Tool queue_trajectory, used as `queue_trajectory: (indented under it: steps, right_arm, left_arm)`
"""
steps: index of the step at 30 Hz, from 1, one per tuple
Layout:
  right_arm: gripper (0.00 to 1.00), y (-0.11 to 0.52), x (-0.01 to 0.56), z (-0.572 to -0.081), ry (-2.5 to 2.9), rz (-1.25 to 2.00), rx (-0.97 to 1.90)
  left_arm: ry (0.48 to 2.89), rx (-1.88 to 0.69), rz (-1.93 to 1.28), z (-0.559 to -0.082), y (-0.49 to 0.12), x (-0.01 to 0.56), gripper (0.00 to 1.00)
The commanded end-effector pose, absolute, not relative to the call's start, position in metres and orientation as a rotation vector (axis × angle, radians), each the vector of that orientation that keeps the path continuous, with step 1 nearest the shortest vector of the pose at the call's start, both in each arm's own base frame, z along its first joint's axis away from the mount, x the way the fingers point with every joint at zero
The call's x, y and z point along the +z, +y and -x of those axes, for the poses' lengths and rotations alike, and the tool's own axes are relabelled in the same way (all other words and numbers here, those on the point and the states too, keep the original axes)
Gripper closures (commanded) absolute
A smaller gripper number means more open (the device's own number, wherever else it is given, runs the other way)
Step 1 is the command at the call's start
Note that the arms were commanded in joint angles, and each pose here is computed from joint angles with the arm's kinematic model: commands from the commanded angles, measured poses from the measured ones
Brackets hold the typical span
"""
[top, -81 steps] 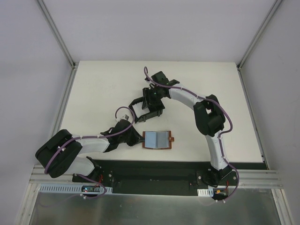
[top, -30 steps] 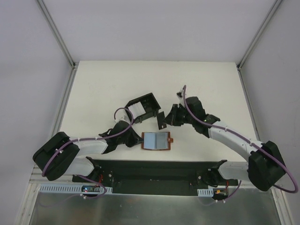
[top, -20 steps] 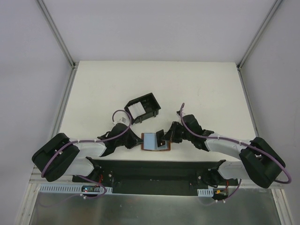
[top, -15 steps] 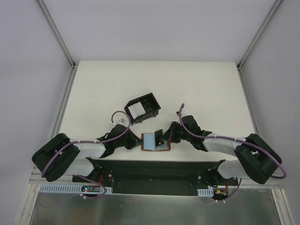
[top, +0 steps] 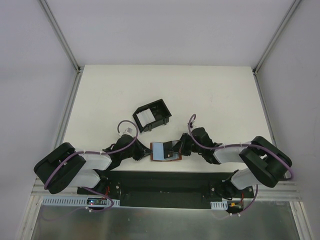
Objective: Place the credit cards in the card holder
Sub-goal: Insert the credit card into the card slot.
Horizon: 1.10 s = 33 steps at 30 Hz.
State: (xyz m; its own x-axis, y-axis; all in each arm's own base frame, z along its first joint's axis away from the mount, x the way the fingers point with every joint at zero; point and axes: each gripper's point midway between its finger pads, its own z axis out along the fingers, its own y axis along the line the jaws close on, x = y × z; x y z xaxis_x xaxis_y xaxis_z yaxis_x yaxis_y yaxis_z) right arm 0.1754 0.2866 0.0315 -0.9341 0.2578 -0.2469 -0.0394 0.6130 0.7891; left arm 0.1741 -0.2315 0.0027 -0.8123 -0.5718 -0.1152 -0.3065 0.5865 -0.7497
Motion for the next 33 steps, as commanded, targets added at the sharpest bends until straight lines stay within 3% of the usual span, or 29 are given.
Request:
queue_trajectory:
  steps: [1, 33]
  right_arm:
    - [1.00, 0.291, 0.028, -0.173, 2.492, -0.193, 1.267]
    - [1.00, 0.293, 0.016, -0.164, 2.565, -0.234, 1.228]
  left_arm:
    - [2.679, -0.766, 0.781, -0.132, -0.186, -0.053, 1.00]
    - [2.666, -0.756, 0.784, -0.131, -0.183, -0.054, 1.00]
